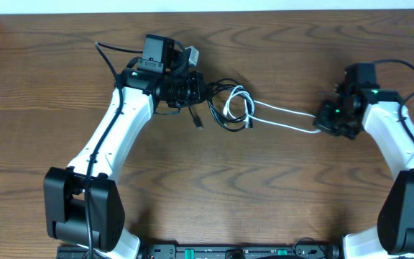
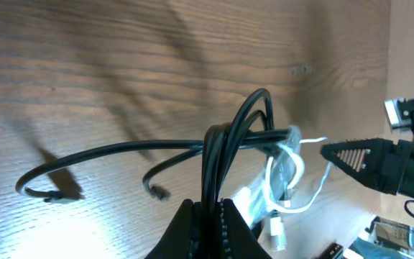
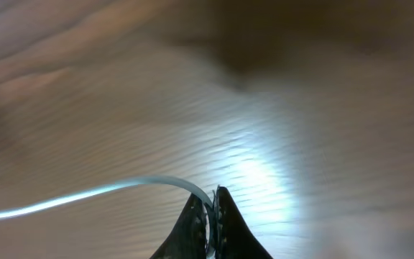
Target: Untangle cables
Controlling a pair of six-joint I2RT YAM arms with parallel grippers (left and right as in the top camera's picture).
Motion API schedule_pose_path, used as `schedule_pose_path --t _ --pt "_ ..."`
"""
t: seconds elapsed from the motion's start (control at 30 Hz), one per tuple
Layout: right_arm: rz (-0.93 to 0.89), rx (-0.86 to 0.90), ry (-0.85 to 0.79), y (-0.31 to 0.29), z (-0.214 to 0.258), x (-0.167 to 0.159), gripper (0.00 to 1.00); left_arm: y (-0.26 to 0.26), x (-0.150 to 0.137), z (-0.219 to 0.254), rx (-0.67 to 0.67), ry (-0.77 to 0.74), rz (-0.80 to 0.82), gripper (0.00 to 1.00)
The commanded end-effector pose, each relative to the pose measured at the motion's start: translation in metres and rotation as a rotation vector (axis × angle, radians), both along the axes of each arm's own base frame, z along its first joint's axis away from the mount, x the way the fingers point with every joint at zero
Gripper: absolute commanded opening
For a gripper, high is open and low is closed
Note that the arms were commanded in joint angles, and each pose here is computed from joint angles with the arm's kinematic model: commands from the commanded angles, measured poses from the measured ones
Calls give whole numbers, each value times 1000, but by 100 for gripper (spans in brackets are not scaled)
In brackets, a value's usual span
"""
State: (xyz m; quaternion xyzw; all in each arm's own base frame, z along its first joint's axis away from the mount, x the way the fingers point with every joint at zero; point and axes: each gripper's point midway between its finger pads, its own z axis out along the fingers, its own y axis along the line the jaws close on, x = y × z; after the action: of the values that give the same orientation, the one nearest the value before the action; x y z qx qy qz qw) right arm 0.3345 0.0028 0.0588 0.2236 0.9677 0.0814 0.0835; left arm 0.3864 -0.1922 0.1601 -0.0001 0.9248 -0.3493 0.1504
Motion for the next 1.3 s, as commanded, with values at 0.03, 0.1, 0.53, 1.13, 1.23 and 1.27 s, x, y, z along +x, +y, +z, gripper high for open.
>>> schedule_pose_path --t 0.03,0.1,0.53,1.13,1.23,1.27 --pt "-127 -183 24 -69 5 -10 1 15 10 4 35 -53 5 7" --pt "-185 -181 36 -88 5 -16 1 15 9 3 41 -61 -8 8" --pt "-413 -70 13 -161 6 -43 1 31 11 -4 108 -72 3 7" --pt "406 752 -554 54 109 37 61 -36 -28 63 -360 -204 -387 7" --pt "465 784 -545 85 114 39 61 -40 -27 70 -398 -189 -377 7" --pt "492 784 -538 98 114 40 61 -40 -26 71 -403 -178 -368 7"
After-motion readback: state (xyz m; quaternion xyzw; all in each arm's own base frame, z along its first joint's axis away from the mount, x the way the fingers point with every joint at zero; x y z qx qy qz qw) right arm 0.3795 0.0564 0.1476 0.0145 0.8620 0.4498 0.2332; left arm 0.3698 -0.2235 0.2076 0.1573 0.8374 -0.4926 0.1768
